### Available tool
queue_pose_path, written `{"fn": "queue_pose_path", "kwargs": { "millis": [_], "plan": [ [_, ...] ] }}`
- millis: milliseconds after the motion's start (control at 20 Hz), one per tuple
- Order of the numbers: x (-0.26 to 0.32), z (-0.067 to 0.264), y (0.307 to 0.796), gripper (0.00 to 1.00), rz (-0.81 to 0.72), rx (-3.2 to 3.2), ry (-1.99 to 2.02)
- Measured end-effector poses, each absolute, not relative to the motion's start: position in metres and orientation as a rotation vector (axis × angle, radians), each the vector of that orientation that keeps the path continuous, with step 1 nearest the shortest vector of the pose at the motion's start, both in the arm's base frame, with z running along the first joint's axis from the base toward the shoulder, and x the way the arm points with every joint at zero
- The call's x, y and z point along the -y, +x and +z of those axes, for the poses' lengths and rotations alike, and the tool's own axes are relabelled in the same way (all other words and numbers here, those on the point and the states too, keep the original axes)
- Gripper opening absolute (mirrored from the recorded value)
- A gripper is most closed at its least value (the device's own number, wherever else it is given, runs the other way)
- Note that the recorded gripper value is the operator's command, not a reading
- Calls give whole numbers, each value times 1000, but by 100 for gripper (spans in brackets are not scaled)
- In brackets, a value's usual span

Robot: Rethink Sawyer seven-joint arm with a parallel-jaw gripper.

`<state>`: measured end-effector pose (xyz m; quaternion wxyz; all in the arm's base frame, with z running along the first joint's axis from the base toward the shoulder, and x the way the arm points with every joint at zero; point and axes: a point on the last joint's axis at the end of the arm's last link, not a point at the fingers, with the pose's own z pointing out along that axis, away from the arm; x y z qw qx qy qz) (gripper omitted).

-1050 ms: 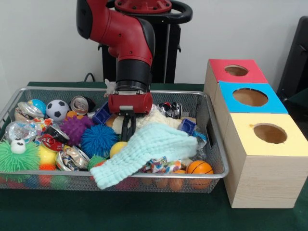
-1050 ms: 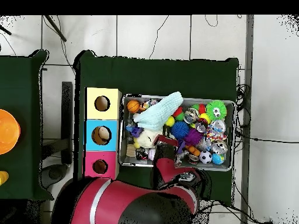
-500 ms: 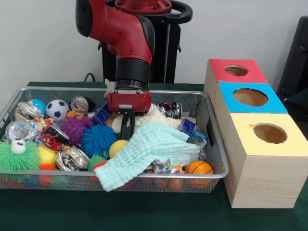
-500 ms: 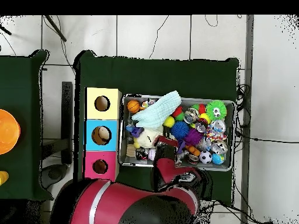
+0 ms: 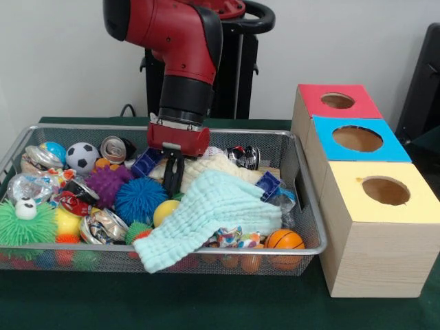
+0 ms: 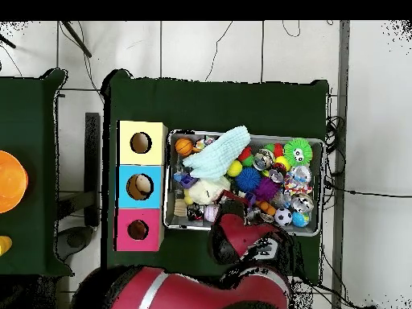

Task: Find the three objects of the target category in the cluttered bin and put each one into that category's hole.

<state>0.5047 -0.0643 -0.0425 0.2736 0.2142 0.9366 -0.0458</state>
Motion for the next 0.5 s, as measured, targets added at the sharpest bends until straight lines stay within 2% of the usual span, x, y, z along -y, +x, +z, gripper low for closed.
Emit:
{"fn": "queue_pose_path", "kwargs": {
  "millis": [500],
  "plan": [
    [92, 7, 515, 0, -241, -2679, 883]
  ]
}}
